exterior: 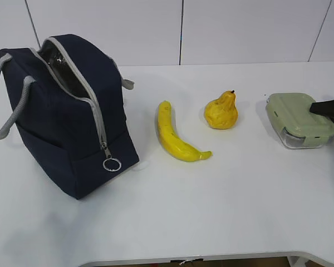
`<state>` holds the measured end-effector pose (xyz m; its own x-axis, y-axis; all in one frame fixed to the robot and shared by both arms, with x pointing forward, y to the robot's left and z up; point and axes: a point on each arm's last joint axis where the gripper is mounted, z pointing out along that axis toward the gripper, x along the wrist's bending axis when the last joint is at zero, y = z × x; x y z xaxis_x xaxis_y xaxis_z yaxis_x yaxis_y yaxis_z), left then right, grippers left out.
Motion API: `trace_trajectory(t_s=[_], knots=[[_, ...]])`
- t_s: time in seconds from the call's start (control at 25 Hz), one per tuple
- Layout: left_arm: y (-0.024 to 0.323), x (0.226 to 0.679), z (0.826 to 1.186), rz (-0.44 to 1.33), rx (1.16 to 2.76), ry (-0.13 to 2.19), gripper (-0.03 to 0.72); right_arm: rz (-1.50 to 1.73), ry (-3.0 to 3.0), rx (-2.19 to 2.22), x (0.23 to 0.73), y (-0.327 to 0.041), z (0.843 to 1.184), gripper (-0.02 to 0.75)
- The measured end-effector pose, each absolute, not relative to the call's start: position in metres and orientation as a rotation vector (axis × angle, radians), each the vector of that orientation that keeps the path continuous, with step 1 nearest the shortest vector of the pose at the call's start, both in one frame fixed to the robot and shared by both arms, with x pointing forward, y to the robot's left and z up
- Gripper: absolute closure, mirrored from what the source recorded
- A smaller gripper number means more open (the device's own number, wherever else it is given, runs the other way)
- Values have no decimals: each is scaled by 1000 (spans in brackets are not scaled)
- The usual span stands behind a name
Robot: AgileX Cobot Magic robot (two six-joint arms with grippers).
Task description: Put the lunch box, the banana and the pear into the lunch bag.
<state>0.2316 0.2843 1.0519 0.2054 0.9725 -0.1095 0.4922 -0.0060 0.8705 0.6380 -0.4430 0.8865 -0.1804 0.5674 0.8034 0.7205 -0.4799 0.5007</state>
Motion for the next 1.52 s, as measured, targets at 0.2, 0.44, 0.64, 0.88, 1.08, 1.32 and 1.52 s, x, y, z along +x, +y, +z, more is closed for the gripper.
trace_trajectory(t_s=[0.2,0.44,0.64,0.88,1.08,1.32,1.52], knots=[[284,232,1052,708,1627,1409,274,-1744,-1525,-1920,638,-443,886,357],[284,232,1052,708,1627,1409,274,-1744,-1525,-1920,638,-443,886,358],[284,232,1052,708,1627,1409,274,-1744,-1525,-1920,638,-443,886,358],[284,232,1052,708,1627,1409,274,-1751,-1517,-1923,638,-443,887,358],[284,232,1052,708,1627,1409,274,-1755,-1513,-1924,639,-443,887,358],[284,232,1052,708,1627,1409,274,-1737,-1455,-1948,639,-444,887,358],[284,232,1052,708,1627,1409,274,-1729,-1437,-1959,639,-444,888,358]])
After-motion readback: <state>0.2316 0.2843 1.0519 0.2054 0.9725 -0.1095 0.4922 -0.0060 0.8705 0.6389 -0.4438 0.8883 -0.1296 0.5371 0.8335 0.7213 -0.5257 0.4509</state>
